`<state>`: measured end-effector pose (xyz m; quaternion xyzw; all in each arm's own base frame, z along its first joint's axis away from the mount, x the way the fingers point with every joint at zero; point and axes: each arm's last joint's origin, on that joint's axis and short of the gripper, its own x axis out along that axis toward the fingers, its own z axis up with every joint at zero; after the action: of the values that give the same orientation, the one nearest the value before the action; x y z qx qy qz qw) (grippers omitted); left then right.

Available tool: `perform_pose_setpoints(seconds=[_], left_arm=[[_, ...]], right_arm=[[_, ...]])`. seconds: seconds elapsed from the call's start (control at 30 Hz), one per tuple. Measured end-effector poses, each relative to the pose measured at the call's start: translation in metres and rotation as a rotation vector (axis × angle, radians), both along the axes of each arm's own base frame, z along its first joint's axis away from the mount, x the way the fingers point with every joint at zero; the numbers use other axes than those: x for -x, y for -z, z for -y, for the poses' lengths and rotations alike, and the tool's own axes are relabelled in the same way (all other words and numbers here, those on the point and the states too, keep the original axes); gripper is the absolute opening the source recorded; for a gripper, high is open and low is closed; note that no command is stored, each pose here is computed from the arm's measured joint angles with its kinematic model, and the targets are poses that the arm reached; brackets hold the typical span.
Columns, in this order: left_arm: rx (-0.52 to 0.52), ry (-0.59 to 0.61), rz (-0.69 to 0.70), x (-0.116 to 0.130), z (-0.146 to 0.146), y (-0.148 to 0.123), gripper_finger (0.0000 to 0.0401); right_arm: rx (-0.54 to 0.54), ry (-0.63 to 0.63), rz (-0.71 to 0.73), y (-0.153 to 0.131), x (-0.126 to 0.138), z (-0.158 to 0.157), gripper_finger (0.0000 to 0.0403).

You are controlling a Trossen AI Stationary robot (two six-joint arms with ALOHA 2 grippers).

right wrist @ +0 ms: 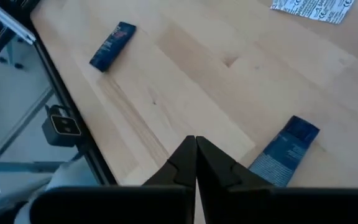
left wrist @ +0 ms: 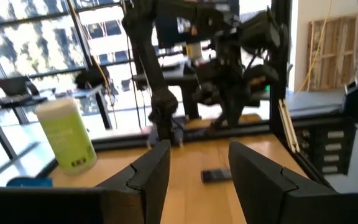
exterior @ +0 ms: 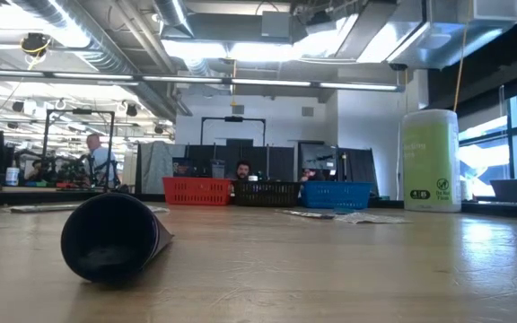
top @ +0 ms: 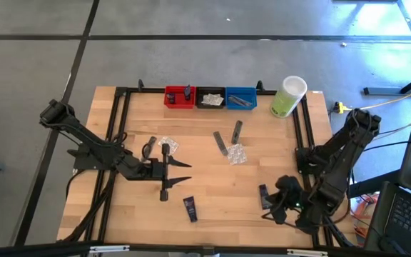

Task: Pick & Place Travel size toiletries
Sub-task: Put the black comb into the blue bin

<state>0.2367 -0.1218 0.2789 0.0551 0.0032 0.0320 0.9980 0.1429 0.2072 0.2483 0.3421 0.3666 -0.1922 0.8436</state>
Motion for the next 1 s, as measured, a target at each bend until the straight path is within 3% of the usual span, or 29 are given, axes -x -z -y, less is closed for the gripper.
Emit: perform_pose_setpoints(seconds=[0.4,0.6,0.87,1.0], left_arm=[[-0.011,0.17,-0.293,0.004,0.003,0.03,0.0157],[-0.036,0.162,-0.429,0.009,0.001,0.043,0.0156],[-0.09,0.135,-0.431,0.006,-0.006,0.043,0.0156],[-0.09,0.096,-0.414,0.002,-0.013,0.041,0.0156]], right_arm=[[-0.096,0.131,-0.114,0.034,-0.007,-0.021,0.0004],[-0.122,0.139,-0.134,0.042,-0.01,-0.028,0.001],[-0.083,0.173,-0.216,0.046,-0.016,-0.017,0.0004],[-0.072,0.192,-0.241,0.046,-0.02,-0.012,0.0026]])
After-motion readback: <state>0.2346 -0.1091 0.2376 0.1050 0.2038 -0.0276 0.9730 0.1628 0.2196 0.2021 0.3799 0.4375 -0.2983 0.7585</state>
